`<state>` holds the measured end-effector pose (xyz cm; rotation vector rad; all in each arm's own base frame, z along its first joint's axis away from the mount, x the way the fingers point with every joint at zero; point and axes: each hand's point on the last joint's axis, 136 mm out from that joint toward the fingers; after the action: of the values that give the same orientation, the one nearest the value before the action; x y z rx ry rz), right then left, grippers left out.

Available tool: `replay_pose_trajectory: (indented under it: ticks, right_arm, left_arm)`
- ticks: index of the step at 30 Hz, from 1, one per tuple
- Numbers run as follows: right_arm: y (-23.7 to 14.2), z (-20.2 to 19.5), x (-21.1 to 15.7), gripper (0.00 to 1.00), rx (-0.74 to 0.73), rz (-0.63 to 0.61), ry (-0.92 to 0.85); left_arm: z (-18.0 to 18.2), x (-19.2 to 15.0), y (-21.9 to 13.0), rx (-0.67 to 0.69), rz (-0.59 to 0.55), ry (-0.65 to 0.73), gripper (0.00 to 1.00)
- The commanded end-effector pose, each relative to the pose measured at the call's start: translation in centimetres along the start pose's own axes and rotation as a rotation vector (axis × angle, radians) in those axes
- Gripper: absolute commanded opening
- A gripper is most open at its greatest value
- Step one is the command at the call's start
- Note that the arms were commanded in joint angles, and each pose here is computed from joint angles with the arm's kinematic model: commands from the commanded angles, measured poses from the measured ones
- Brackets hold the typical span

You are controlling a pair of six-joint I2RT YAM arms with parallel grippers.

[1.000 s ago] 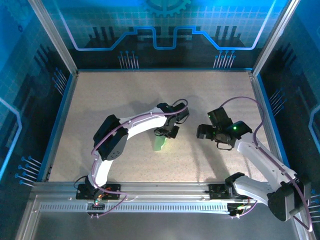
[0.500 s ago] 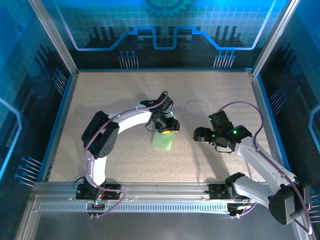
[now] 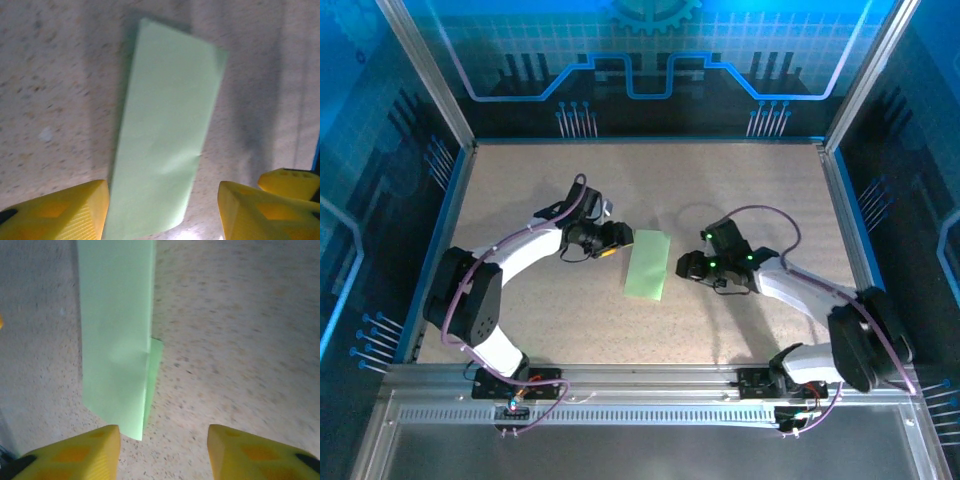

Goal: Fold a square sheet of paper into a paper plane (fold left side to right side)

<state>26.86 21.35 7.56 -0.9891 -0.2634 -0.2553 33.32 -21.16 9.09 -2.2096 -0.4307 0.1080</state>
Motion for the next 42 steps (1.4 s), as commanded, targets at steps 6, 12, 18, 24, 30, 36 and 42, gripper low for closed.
replay_pose_trajectory:
  ticks: [6, 12, 18, 24, 30, 36, 42]
  right_arm:
    - [4.1, 3.5, 4.1, 0.17, 0.113, -0.045, -0.035]
    - [6.3, 3.2, 4.7, 0.12, 0.092, -0.014, -0.043]
    - [7.8, 1.5, 4.1, 0.12, 0.046, 0.027, -0.037]
    - [8.9, -0.3, 2.5, 0.11, 0.043, 0.065, -0.018]
    - [9.8, -1.1, 1.6, 0.1, 0.045, 0.108, -0.042]
    - [10.1, -1.5, 1.4, 0.1, 0.054, 0.128, -0.06]
    - [10.0, -1.4, 1.5, 0.1, 0.056, 0.13, -0.067]
  left_arm:
    - [0.8, -1.1, 0.3, -0.022, 0.021, 0.0, 0.6]
    - [1.3, -1.2, 0.6, 0.0, 0.034, 0.005, 0.6]
    - [1.7, -1.2, 1.2, 0.019, 0.063, -0.001, 0.6]
    - [1.5, -1.5, 1.9, 0.009, 0.101, -0.013, 0.59]
    - [1.7, -2.0, 2.8, 0.01, 0.157, -0.031, 0.58]
    - [1.6, -2.7, 3.7, 0.003, 0.221, -0.041, 0.56]
    - [2.1, -3.3, 4.7, 0.032, 0.262, -0.043, 0.55]
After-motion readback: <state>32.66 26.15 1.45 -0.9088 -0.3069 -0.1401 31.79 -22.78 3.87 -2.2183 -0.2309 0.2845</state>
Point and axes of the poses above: each hand's point on the last joint's axis, 136 mm out from that joint toward the fingers, its own y axis out along the fingers, its own z axis along the line the jaws close on, x = y × z, and after that the axes turned 8 degrees about -y, right-handed
